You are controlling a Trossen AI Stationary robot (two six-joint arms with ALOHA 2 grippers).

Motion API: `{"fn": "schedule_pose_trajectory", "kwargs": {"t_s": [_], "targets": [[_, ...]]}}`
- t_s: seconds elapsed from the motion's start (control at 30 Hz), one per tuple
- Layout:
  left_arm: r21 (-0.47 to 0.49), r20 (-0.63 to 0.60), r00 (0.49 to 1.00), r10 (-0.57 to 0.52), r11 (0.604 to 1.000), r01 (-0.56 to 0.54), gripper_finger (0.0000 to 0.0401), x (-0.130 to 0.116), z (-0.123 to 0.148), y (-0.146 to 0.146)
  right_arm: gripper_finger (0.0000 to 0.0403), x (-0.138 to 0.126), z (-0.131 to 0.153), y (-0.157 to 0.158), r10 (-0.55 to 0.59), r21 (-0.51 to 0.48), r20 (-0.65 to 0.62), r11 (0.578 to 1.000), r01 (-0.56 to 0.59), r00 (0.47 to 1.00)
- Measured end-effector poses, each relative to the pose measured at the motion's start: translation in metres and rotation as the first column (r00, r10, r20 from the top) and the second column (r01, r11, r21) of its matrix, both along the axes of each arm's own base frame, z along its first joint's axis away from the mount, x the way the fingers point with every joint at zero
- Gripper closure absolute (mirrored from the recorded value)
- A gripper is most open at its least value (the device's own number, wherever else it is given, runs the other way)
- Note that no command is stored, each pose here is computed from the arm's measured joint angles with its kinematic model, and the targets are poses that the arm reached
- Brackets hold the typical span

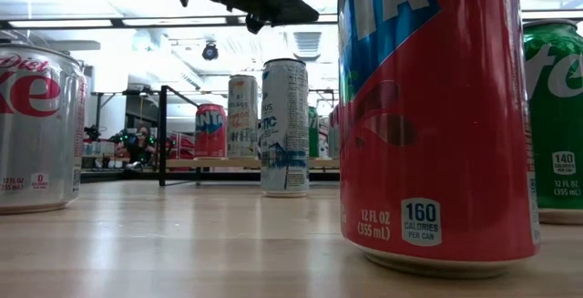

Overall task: Sort soda cans
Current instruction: Put the top red silver soda can on the shelf and align it with the other red silver soda can

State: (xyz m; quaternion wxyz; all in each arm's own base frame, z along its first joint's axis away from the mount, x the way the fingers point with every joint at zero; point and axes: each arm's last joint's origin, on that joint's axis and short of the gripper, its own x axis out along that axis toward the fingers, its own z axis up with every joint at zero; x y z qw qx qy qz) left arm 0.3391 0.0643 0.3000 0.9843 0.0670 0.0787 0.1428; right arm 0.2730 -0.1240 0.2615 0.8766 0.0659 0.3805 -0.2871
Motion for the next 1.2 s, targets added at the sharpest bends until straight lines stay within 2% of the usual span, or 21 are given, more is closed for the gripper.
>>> {"fn": "schedule_pose_trajectory", "kwargs": {"t_s": [0.47, 0.77, 0.87, 1.2], "targets": [[-0.001, -0.007, 1.000, 0.001, 1.000, -0.001, 0.0401, 0.000, -0.001, 0.000, 0.0392, -0.009, 0.015, 0.001, -0.019, -0.025, 0.056, 0.999, 0.020, 0.998], [-0.001, -0.007, 1.000, 0.001, 1.000, -0.001, 0.0401, 0.000, -0.001, 0.000, 0.0392, 0.007, 0.016, -0.005, -0.013, -0.072, 0.172, 0.997, 0.026, 0.985], [-0.001, -0.007, 1.000, 0.001, 1.000, -0.001, 0.0401, 0.000, -0.001, 0.000, 0.0392, 0.012, 0.015, -0.009, -0.042, -0.099, 0.205, 0.993, 0.064, 0.978], [0.006, -0.012, 1.000, 0.000, 1.000, 0.001, 0.0401, 0.000, -0.001, 0.000, 0.0392, 0.019, 0.004, -0.012, -0.073, -0.078, 0.187, 0.993, 0.089, 0.980]]}}
